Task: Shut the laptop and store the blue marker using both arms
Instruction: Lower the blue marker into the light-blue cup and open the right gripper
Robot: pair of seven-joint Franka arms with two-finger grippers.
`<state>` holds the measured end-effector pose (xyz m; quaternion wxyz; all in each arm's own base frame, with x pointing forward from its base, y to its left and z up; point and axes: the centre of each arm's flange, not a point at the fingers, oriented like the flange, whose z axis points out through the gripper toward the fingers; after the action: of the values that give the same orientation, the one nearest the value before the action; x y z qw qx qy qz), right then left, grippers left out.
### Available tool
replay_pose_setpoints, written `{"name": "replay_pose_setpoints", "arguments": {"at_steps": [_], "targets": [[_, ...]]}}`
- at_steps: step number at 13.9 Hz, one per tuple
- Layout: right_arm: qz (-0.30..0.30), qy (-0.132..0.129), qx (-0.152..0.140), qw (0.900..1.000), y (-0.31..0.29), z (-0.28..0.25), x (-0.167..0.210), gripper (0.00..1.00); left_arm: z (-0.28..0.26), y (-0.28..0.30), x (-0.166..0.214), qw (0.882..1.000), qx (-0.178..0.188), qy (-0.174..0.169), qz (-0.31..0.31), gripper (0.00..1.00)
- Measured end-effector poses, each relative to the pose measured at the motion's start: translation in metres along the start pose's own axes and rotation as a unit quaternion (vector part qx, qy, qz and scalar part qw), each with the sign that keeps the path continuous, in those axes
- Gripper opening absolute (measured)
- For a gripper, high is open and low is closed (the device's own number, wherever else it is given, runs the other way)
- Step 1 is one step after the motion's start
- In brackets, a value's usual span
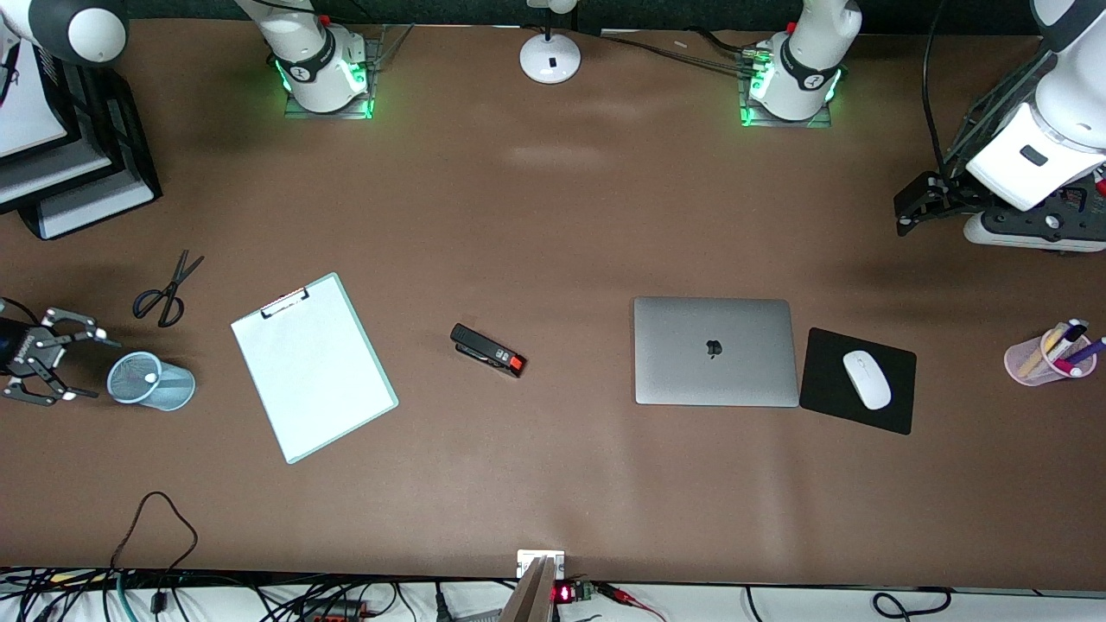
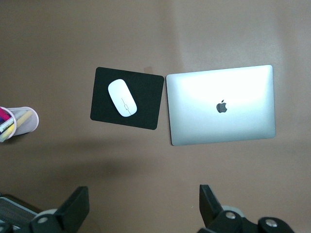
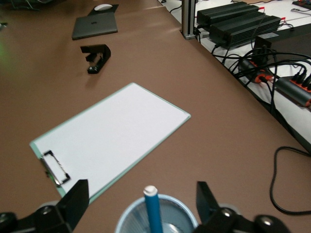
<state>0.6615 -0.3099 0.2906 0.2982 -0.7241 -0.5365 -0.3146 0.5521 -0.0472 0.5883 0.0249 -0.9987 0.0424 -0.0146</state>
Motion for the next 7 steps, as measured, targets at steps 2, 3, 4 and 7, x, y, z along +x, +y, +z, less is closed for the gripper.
{"name": "replay_pose_setpoints", "arguments": {"at_steps": [2,3,4,7], "targets": [[0.017,-0.014,0.011,1.0,-0.002,-0.017,0.029,1.0,0.0,0.0,0.0,1.0,0.0,0.0,0.0,1.0],[0.025,-0.02,0.017,0.999,-0.004,-0.025,0.045,1.0,0.0,0.0,0.0,1.0,0.0,0.0,0.0,1.0],[0.031,-0.029,0.024,0.999,-0.005,-0.029,0.061,1.0,0.0,0.0,0.0,1.0,0.0,0.0,0.0,1.0],[0.043,-0.079,0.029,0.996,-0.006,-0.035,0.119,1.0,0.0,0.0,0.0,1.0,0.0,-0.001,0.0,1.0]]}}
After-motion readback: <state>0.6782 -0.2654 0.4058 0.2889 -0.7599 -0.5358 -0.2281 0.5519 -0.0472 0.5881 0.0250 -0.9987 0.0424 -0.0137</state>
